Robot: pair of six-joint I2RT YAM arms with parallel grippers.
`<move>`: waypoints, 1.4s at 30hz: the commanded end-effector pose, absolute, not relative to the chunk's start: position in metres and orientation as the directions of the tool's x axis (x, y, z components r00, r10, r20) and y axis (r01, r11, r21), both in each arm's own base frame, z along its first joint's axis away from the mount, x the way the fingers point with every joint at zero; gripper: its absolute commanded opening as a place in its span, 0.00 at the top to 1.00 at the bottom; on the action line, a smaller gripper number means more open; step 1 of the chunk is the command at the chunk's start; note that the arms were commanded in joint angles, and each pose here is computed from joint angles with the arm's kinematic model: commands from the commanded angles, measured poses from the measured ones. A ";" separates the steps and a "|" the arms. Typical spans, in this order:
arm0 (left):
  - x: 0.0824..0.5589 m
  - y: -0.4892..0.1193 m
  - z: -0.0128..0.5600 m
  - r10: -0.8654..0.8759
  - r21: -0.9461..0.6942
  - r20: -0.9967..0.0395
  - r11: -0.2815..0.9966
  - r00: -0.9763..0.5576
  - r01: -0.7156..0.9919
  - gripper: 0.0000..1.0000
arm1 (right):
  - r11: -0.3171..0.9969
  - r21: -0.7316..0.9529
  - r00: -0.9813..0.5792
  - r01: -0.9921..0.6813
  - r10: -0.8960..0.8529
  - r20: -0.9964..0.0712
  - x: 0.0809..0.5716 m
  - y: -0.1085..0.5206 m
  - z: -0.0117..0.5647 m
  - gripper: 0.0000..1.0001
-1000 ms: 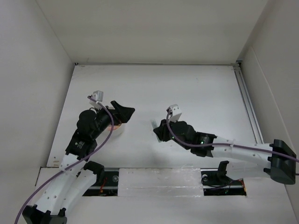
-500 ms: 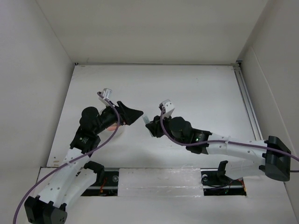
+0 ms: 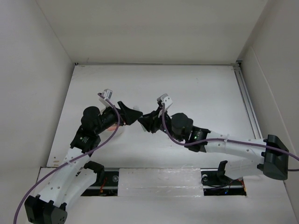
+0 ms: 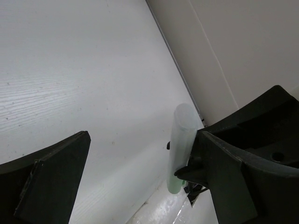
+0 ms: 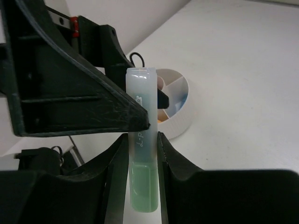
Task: Sort the stationery into containers
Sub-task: Place the pen in the storage box.
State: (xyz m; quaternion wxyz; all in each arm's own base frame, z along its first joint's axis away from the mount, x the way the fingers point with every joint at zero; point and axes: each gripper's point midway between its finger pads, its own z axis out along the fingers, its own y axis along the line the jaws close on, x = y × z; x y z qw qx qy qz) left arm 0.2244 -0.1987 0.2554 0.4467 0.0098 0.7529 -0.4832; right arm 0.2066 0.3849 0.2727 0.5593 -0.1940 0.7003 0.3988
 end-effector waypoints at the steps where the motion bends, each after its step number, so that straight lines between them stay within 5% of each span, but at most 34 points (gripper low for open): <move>1: 0.225 -0.197 0.277 -0.433 -0.697 -0.713 0.527 -0.551 0.487 0.03 | 0.507 0.358 -0.243 -0.784 0.280 -0.929 0.195 0.397 0.314 1.00; 7: 0.225 -0.197 0.281 -0.435 -0.694 -0.716 0.525 -0.545 0.493 0.40 | 0.464 0.361 -0.247 -0.809 0.289 -0.925 0.180 0.406 0.316 1.00; 14: 0.233 -0.189 0.291 -0.479 -0.692 -0.719 0.552 -0.503 0.464 0.56 | 0.453 0.356 -0.267 -0.818 0.249 -0.931 0.171 0.418 0.300 1.00; 18: 0.233 -0.189 0.300 -0.484 -0.688 -0.725 0.548 -0.491 0.476 0.99 | 0.446 0.355 -0.268 -0.822 0.246 -0.931 0.170 0.420 0.298 1.00; 27: 0.233 -0.190 0.304 -0.478 -0.681 -0.731 0.550 -0.487 0.483 1.00 | 0.501 0.358 -0.260 -0.788 0.256 -0.931 0.182 0.419 0.292 1.00; 28: 0.234 -0.186 0.309 -0.485 -0.672 -0.740 0.563 -0.467 0.481 1.00 | 0.513 0.359 -0.257 -0.780 0.260 -0.931 0.184 0.417 0.292 0.59; 29: 0.236 -0.181 0.308 -0.479 -0.652 -0.758 0.591 -0.443 0.475 1.00 | 0.520 0.359 -0.255 -0.775 0.263 -0.930 0.185 0.417 0.292 0.31; 30: 0.244 -0.169 0.310 -0.499 -0.641 -0.766 0.646 -0.405 0.415 1.00 | 0.547 0.361 -0.249 -0.756 0.269 -0.930 0.190 0.412 0.293 0.08; 31: 0.247 -0.161 0.311 -0.509 -0.632 -0.772 0.674 -0.380 0.383 1.00 | 0.567 0.359 -0.249 -0.742 0.265 -0.932 0.192 0.407 0.288 0.00; 42: 0.270 -0.071 0.300 -0.565 -0.566 -0.818 0.824 -0.106 -0.021 1.00 | 0.697 0.352 -0.251 -0.625 0.247 -0.936 0.197 0.345 0.265 0.00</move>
